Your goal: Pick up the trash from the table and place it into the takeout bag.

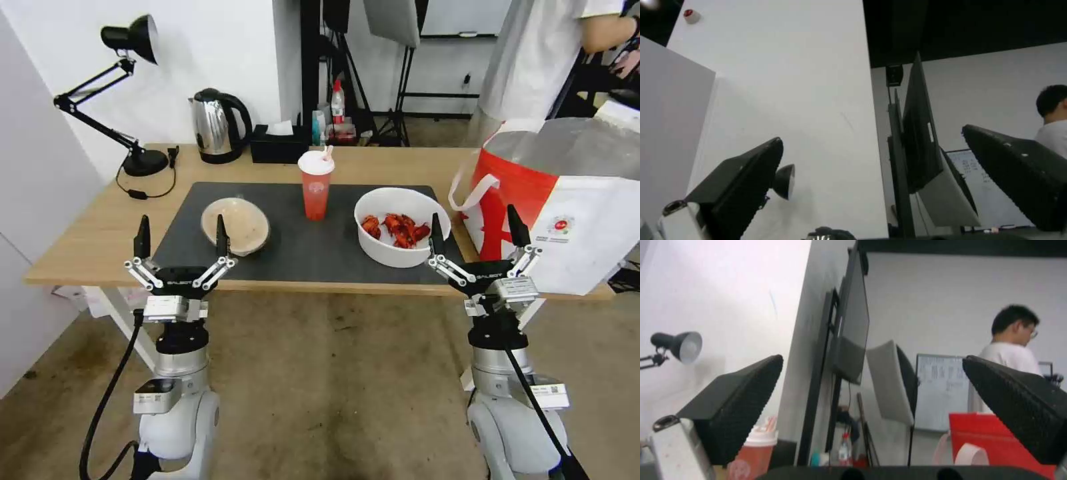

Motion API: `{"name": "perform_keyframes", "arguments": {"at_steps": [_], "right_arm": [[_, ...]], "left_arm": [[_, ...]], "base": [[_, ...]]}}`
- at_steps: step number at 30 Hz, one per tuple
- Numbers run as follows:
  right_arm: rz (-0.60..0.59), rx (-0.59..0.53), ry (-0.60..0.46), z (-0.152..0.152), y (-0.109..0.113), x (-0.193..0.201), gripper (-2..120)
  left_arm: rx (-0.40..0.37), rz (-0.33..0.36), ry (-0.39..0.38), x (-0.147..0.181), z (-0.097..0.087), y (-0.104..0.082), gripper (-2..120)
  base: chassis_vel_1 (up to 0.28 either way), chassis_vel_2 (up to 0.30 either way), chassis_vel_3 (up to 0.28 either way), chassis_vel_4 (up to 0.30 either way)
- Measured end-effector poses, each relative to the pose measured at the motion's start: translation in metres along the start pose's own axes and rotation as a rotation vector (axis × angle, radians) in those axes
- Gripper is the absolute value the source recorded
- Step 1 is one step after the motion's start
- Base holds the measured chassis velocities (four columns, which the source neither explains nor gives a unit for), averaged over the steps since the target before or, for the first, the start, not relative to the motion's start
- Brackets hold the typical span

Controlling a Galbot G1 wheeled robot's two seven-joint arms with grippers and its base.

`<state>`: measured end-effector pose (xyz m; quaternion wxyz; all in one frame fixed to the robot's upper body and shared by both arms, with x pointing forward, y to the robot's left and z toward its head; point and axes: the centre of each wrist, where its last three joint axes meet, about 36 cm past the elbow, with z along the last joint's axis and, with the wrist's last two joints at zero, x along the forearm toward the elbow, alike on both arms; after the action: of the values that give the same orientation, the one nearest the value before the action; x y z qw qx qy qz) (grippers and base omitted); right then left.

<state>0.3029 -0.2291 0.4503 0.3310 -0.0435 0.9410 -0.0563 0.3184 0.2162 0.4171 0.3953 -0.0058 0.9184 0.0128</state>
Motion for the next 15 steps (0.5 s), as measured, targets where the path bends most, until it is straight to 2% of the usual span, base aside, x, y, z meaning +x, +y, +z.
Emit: {"name": "perform_keyframes", "arguments": {"at_steps": [6,10,15], "right_arm": [[-0.009,-0.003,0.019,-0.002,0.001,-0.002,100],[-0.015,-0.032,0.159,-0.012,0.003,-0.014,100],[0.007,-0.077,0.262,-0.024,0.006,-0.026,100]], "left_arm": [[0.013,0.014,0.004,0.001,0.000,-0.004,100],[0.016,0.021,0.003,0.001,-0.002,-0.005,100],[0.018,0.025,0.006,0.004,-0.003,-0.006,100]], "base": [[0.000,0.000,0.000,0.000],[0.000,0.000,0.000,0.000],[0.000,0.000,0.000,0.000]]}}
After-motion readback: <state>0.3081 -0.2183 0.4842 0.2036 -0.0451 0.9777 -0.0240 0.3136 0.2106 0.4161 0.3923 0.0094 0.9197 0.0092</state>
